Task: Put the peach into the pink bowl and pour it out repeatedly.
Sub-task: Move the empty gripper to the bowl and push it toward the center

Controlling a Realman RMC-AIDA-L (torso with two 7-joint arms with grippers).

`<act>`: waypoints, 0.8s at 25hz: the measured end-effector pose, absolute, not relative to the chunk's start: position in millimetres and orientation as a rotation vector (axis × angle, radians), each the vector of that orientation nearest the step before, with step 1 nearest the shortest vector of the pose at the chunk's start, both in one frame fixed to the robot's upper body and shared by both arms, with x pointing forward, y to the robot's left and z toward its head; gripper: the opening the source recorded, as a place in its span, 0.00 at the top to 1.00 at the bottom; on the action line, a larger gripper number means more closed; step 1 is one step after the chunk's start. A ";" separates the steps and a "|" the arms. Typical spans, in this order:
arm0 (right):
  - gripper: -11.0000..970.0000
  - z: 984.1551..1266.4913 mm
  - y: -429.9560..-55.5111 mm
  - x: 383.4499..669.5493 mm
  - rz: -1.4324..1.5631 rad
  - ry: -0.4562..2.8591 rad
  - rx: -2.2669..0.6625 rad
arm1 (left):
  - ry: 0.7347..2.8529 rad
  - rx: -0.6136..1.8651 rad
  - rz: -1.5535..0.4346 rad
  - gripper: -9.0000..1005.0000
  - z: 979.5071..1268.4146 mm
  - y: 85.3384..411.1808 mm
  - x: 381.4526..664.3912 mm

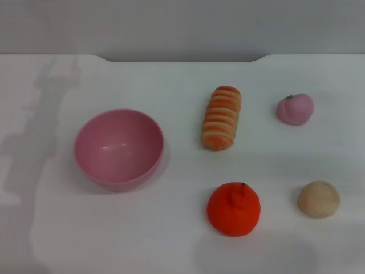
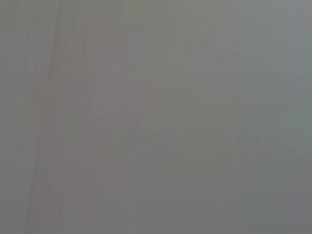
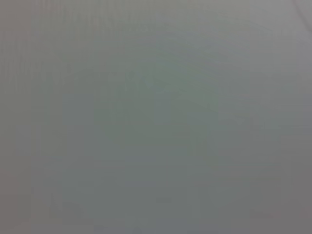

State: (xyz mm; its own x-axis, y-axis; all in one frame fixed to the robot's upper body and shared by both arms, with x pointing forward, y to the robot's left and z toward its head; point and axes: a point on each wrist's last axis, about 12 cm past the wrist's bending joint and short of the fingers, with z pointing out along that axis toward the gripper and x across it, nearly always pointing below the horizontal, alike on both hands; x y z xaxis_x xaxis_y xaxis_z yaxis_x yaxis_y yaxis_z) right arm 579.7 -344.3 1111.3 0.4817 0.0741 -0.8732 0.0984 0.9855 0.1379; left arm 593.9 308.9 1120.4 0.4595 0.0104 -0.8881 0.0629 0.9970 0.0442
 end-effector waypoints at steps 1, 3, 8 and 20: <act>0.41 1111.3 -343.5 579.9 -0.013 1.070 0.175 | 1.089 0.078 -0.030 0.50 1120.8 308.5 593.9; 0.41 1111.2 -342.0 580.1 -0.008 1.072 0.168 | 1.078 0.099 -0.013 0.50 1122.5 307.2 594.4; 0.41 1109.1 -338.9 579.0 0.002 1.080 0.154 | 1.066 0.108 0.018 0.50 1125.6 305.9 597.2; 0.41 1105.2 -341.2 571.9 -0.005 1.072 0.169 | 1.227 0.118 -0.128 0.50 1161.8 302.9 638.3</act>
State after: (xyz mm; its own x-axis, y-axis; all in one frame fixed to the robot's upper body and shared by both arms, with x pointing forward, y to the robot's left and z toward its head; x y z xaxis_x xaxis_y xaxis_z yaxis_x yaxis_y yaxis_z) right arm 571.9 -341.2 1105.2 0.4798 0.0782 -0.8739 0.0857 0.9871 0.1354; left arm 638.3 302.9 1161.8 0.3320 -0.0342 -0.9427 0.1616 0.9866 0.0211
